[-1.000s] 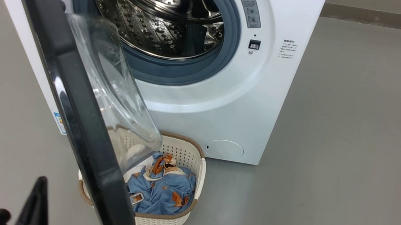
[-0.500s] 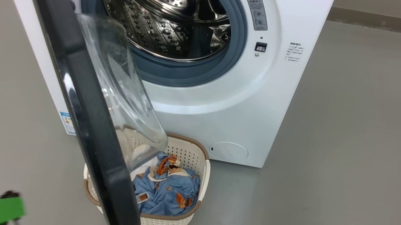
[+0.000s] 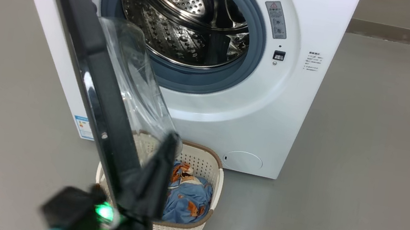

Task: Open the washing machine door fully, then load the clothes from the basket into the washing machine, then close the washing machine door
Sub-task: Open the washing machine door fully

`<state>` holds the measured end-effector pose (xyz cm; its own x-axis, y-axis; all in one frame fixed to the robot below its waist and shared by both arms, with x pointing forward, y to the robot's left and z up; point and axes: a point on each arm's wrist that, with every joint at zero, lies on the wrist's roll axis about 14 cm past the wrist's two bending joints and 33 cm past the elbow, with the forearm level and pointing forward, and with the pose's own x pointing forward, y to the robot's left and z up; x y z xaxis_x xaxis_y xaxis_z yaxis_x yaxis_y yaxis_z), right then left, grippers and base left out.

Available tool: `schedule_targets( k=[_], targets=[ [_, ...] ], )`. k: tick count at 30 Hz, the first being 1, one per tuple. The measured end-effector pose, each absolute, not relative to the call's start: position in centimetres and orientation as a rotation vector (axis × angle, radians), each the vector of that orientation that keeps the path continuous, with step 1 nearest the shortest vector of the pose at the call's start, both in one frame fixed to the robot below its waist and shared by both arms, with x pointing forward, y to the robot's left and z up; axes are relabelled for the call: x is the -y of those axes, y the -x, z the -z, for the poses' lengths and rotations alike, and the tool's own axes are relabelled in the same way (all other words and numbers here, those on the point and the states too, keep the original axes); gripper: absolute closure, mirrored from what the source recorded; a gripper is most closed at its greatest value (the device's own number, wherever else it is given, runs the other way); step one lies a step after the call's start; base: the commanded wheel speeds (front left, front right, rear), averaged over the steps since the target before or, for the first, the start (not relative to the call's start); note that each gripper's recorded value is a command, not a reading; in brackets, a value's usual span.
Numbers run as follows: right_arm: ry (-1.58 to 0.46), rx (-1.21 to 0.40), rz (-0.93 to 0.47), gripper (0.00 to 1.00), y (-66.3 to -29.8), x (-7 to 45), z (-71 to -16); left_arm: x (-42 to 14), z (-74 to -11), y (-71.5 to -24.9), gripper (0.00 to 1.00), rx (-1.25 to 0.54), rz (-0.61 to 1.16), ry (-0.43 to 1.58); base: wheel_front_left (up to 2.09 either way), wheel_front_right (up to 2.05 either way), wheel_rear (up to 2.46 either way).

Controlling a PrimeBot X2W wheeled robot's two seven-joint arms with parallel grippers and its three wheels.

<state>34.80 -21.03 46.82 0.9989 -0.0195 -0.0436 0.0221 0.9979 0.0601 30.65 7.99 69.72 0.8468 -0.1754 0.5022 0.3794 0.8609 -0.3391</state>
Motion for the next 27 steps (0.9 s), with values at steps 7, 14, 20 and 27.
schedule_targets(
  k=[7,14,20,27],
  targets=[
    [-0.072,-0.072,0.006,0.0,-35.0,20.3,-45.9,-6.0,-61.2,-32.5,1.0,0.137,0.258,0.481,0.0,0.0,0.0],
    [-0.085,-0.097,0.005,0.0,-35.1,20.1,-45.1,-6.7,-57.4,-33.3,1.0,0.028,0.163,0.504,0.0,0.0,0.0],
    [-0.088,-0.125,0.006,0.0,-35.0,20.0,-44.2,-6.4,-55.1,-33.8,1.0,-0.041,0.121,0.497,0.0,0.0,0.0],
    [-0.101,-0.146,0.005,0.0,-35.2,19.9,-43.6,-7.1,-54.3,-34.2,1.0,-0.051,0.061,0.472,0.0,0.0,0.0]
  ],
)
